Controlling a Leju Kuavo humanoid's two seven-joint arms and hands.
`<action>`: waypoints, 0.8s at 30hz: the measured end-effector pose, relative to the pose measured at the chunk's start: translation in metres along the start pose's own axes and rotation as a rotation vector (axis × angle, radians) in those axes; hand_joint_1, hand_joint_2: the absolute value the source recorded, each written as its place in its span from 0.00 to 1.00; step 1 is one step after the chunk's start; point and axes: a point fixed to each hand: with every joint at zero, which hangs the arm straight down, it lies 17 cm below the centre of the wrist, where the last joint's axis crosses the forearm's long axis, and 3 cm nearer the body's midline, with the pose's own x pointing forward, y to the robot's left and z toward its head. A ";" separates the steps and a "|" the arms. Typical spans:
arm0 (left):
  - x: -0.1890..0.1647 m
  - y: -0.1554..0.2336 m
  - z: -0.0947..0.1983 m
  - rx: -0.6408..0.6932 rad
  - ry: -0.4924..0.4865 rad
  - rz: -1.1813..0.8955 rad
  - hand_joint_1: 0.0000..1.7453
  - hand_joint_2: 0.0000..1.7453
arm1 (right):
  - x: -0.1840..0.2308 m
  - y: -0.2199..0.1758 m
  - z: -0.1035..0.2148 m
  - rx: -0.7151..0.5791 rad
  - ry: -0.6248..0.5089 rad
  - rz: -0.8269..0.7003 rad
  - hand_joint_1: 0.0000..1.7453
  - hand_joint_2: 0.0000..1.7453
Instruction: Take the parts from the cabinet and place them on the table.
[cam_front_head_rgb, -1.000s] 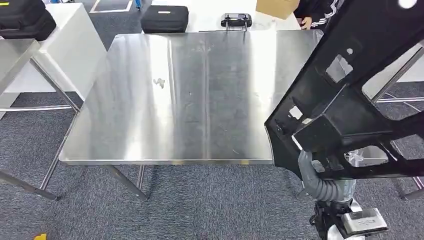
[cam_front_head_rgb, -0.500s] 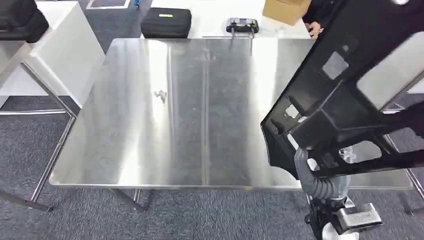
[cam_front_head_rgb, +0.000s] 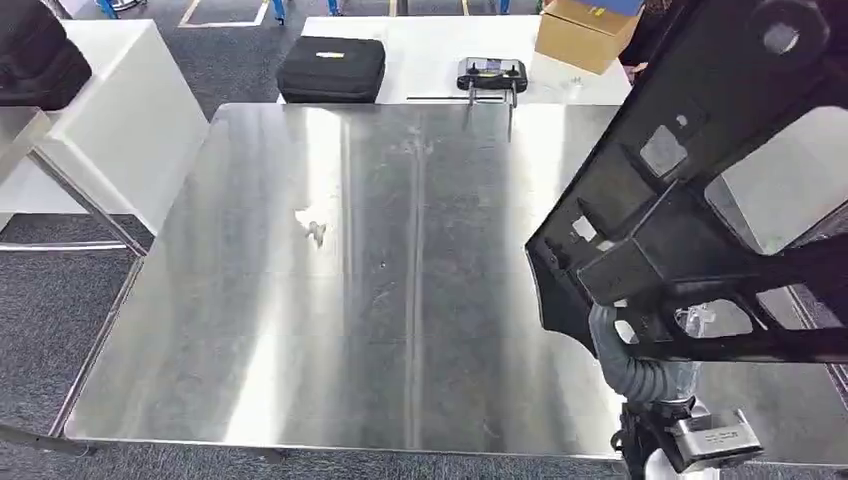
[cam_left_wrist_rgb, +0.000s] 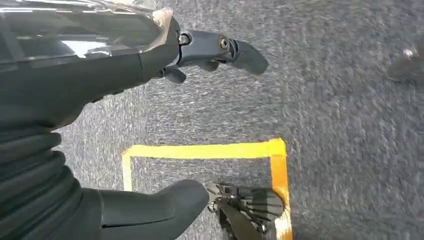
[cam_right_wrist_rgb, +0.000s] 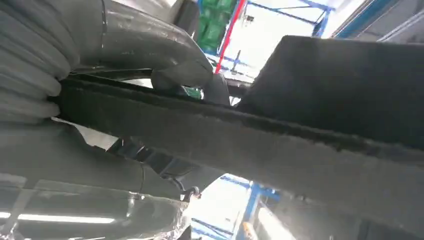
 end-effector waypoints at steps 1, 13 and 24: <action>0.001 0.000 0.000 0.000 -0.001 0.000 0.00 1.00 | 0.000 0.000 0.000 0.001 -0.002 -0.001 1.00 1.00; -0.003 0.003 0.000 0.005 0.005 -0.003 0.00 1.00 | 0.000 0.001 0.000 0.001 0.000 -0.004 1.00 1.00; -0.002 0.001 0.000 0.002 0.003 -0.001 0.00 1.00 | 0.001 0.002 -0.003 0.005 -0.010 -0.004 1.00 1.00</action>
